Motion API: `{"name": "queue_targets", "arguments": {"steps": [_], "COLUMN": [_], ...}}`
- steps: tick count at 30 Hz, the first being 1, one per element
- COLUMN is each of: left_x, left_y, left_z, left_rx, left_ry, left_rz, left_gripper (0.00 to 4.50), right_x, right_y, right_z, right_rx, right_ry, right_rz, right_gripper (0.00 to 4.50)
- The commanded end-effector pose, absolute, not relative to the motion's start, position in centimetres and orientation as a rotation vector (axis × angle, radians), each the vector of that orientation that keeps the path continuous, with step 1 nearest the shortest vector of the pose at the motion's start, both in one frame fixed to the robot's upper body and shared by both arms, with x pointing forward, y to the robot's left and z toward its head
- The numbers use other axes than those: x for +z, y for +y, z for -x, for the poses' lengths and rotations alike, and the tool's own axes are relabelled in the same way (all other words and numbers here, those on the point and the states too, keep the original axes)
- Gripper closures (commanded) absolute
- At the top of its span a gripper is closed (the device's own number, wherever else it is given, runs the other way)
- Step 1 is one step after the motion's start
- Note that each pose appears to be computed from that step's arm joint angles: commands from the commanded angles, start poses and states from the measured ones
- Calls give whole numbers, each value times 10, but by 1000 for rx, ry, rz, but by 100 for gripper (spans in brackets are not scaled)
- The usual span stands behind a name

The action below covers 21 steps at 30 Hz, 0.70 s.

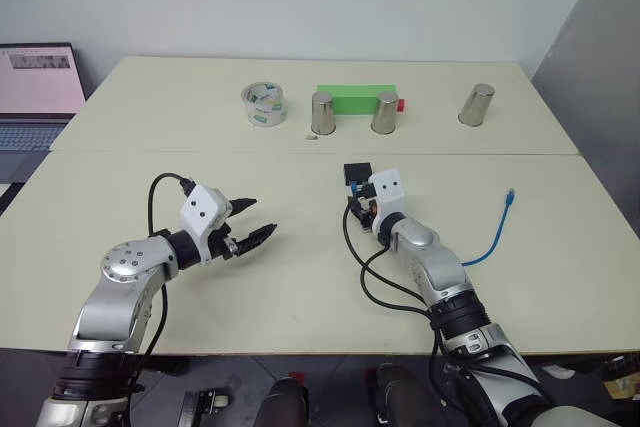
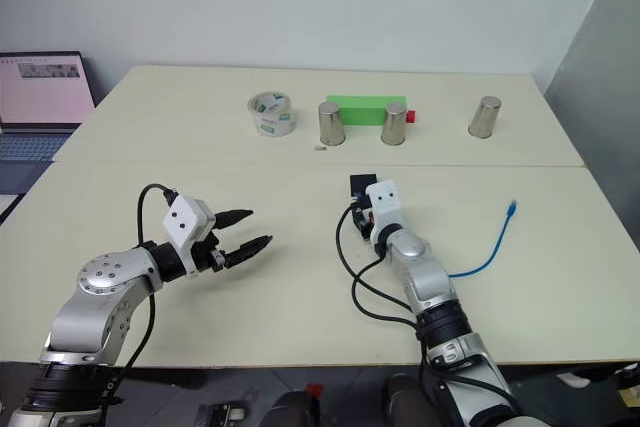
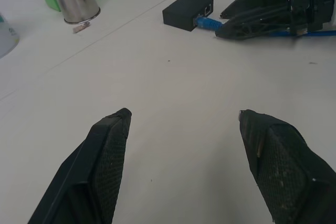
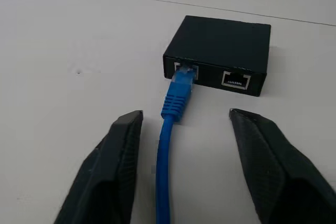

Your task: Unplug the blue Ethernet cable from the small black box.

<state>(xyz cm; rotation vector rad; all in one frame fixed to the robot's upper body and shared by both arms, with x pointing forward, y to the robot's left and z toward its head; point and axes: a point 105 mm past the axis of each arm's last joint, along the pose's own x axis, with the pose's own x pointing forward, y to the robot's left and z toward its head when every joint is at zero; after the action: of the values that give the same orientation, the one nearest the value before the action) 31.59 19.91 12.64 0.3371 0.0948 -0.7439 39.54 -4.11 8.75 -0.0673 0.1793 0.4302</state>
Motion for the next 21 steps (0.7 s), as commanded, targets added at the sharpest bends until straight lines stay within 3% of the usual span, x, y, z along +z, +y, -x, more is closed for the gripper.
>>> {"name": "queue_targets", "arguments": {"steps": [1,8,10,14,21], "left_x": [139,138,138,147,165], "left_y": [197,198,197,192,173], "left_z": [-317,-324,-325,-322,-298], "left_rx": [-737,-718,-726,-813,-1079], "left_ry": [43,69,75,101,212], "left_rz": [-340,-264,-213,17,299], "left_gripper": [99,99,99,99,99], "right_x": [94,103,107,121,143], "right_y": [-44,-50,-50,-55,-68], "right_z": [-399,-392,-383,-352,-325], "right_rx": [408,509,597,877,1066], "right_ry": [162,88,42,-190,-626], "right_rz": [77,231,327,751,1254], "right_gripper": [274,441,447,450,450]}}
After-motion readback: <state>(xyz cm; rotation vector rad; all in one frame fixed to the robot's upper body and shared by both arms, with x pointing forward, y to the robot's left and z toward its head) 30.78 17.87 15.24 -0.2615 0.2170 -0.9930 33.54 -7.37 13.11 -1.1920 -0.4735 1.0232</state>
